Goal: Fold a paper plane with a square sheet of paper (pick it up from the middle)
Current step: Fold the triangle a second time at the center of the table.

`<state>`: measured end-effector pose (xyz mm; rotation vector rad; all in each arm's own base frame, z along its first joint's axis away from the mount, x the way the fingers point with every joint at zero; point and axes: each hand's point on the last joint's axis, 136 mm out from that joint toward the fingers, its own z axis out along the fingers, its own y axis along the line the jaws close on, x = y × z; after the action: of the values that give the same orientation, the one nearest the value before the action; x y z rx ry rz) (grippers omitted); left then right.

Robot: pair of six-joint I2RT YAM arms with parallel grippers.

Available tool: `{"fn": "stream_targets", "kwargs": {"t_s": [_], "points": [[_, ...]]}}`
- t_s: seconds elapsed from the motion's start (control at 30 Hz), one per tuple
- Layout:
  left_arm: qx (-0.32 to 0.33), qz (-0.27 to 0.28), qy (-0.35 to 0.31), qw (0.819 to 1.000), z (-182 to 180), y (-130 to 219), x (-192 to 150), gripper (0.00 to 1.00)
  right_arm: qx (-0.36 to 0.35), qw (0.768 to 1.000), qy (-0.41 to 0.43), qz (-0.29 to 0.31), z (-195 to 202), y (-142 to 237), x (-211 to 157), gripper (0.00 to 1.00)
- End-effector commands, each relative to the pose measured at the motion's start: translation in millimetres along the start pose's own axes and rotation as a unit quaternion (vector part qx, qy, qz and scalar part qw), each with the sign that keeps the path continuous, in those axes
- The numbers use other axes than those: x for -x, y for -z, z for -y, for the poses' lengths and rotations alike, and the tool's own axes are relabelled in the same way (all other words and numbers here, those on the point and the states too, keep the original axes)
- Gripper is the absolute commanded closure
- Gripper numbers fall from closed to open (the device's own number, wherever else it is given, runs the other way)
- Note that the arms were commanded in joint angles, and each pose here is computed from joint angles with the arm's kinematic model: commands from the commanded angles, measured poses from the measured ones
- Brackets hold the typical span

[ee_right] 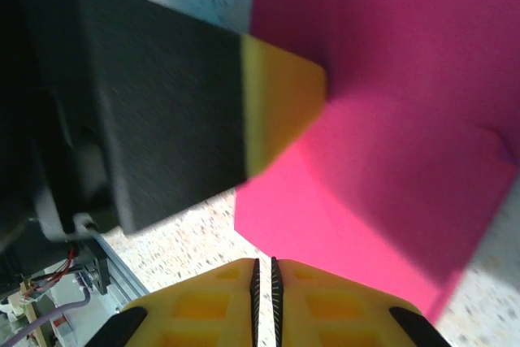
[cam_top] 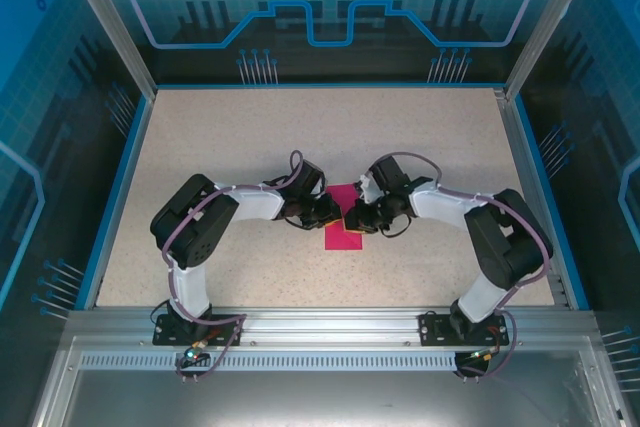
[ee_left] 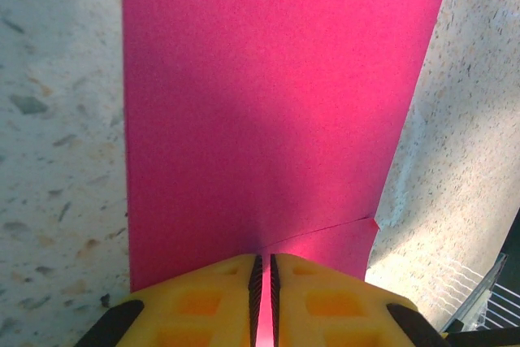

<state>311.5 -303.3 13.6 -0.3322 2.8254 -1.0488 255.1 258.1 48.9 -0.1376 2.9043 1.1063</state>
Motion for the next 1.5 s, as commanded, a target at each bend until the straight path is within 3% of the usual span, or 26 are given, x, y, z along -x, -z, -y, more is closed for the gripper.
{"fn": "stream_targets", "kwargs": {"t_s": [0.0, 0.37, 0.77, 1.17, 1.47], "points": [[0.054, -0.010, 0.011, 0.998, -31.1, -5.5, -9.1, 0.85, -0.008, 1.000, -0.014, -0.014, 1.0, -13.2, 2.3, 0.86], [0.051, -0.014, 0.014, 0.999, -30.7, -7.2, -10.0, 0.85, -0.056, 0.996, -0.048, -0.039, 40.4, -35.3, -10.1, 0.86], [0.049, -0.015, 0.017, 0.999, -30.7, -8.1, -10.1, 0.85, -0.008, 1.000, -0.011, -0.025, -1.6, -17.4, -4.0, 0.85], [0.048, -0.016, 0.017, 0.999, -30.3, -9.1, -10.3, 0.85, -0.059, 0.995, -0.053, -0.055, 45.3, -40.1, -19.0, 0.86], [0.053, -0.018, 0.021, 0.998, -34.6, -11.0, -11.1, 0.85, -0.006, 0.999, -0.026, -0.044, 17.4, -15.6, -27.8, 0.84]]}}
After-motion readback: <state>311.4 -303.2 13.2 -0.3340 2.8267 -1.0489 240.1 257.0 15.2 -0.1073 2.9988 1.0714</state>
